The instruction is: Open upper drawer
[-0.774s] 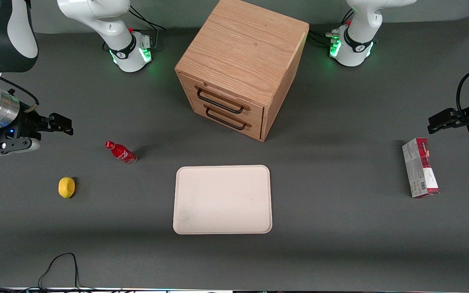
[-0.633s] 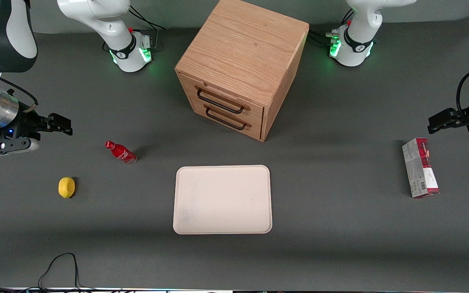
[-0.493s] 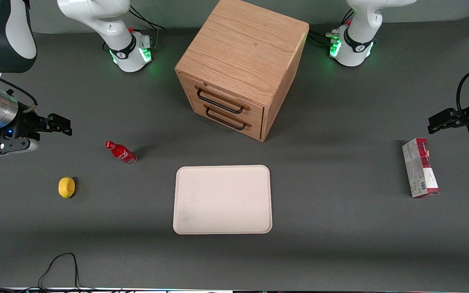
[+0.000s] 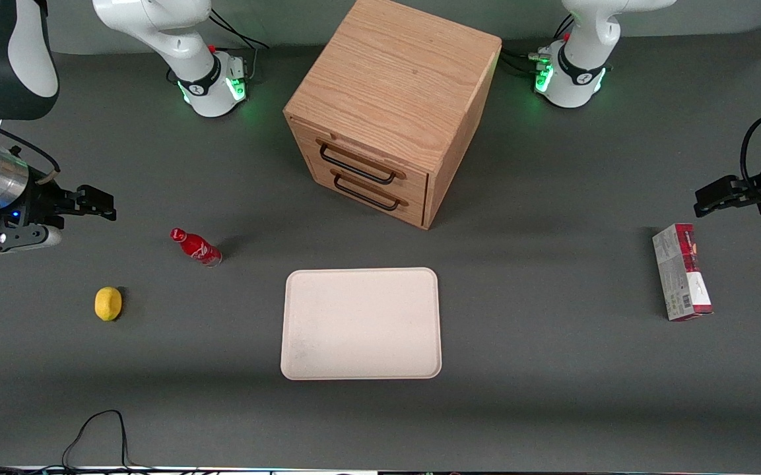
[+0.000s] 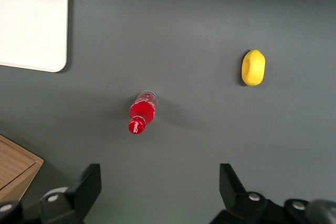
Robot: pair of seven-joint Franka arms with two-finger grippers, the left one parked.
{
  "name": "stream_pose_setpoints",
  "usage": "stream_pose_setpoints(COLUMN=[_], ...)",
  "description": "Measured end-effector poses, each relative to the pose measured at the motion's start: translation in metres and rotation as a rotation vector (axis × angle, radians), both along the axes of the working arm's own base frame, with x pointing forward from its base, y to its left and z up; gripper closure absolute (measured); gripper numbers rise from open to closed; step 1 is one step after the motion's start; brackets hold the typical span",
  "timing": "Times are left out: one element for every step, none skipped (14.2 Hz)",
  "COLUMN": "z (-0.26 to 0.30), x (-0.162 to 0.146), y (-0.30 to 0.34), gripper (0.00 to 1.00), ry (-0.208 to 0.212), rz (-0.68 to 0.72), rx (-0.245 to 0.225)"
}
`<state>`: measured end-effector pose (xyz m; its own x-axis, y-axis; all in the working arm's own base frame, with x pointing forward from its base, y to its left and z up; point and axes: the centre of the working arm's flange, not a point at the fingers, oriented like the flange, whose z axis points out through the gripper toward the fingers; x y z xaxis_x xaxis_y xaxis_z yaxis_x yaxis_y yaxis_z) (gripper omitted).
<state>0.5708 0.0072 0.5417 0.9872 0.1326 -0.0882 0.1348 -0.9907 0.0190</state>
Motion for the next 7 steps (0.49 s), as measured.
stream_pose_setpoints(z=[0.0, -0.001, -0.004, -0.007, -0.01, -0.011, -0.009], x=[0.0, 0.001, 0.002, 0.004, 0.007, 0.009, 0.011], y=[0.0, 0.0, 0.0, 0.001, 0.003, 0.005, 0.006], gripper=[0.0, 0.0, 0.0, 0.0, 0.0, 0.0, 0.0], ry=[0.0, 0.003, 0.007, 0.012, 0.018, 0.024, 0.029], rz=[0.0, 0.0, 0.0, 0.002, 0.005, 0.007, 0.009], rx=[0.0, 0.0, 0.0, -0.001, -0.001, -0.002, -0.002])
